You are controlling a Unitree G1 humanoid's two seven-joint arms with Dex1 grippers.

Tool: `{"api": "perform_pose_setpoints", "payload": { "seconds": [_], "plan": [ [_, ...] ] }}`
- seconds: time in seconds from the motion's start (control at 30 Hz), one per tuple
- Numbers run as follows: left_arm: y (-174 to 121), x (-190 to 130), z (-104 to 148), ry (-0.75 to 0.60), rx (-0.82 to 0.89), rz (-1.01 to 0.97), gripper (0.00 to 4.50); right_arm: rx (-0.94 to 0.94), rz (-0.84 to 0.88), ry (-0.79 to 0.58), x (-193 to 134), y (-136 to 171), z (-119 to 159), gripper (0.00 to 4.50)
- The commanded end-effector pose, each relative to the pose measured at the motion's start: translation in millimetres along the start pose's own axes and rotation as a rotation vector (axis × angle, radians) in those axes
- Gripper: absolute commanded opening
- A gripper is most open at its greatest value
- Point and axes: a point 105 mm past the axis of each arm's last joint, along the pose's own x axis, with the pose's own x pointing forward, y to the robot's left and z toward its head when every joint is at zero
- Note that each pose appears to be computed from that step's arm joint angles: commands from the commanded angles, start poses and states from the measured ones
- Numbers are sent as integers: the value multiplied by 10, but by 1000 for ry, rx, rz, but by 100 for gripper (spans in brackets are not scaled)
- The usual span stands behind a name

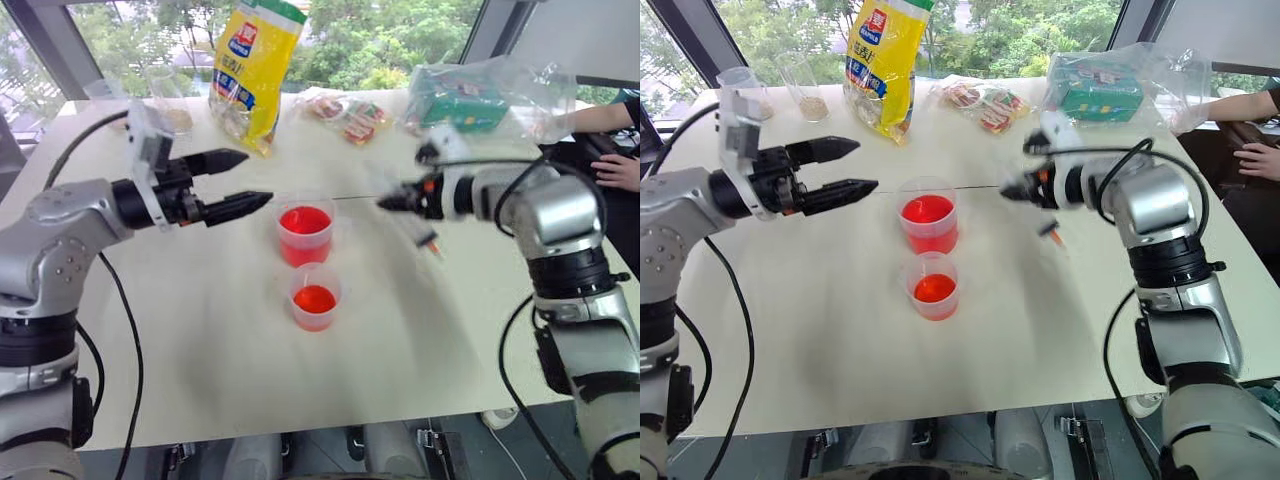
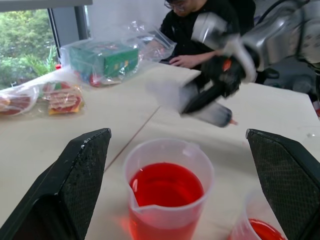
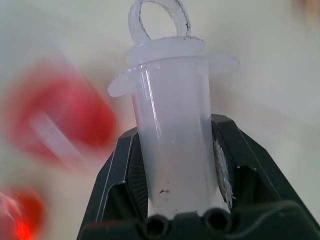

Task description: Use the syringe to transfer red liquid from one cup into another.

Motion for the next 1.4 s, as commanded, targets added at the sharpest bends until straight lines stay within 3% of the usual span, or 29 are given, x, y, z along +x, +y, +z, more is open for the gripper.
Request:
{"api": "perform_pose_setpoints", "payload": {
  "seconds": [0.03, 0.17, 0.33, 0.8, 1.03, 1.4],
  "plan": [
    [77, -108, 223, -41, 65, 26, 450, -36, 64, -391, -27, 234, 709, 139],
    [99, -98, 328, -65, 75, 22, 450, -26, 150, -639, 48, 467, 924, 139],
    [108, -79, 371, -67, 86, 17, 450, 71, 188, -755, 224, 581, 719, 139],
    [-75, 108, 372, -88, 46, -87, 450, 60, 129, -665, 551, 676, -181, 139],
    [-191, 269, 357, -99, 24, -134, 450, 25, 128, -640, 609, 729, -315, 139],
    [-206, 499, 262, -115, -18, -171, 450, -13, 147, -640, 600, 782, -284, 139]
  ]
}}
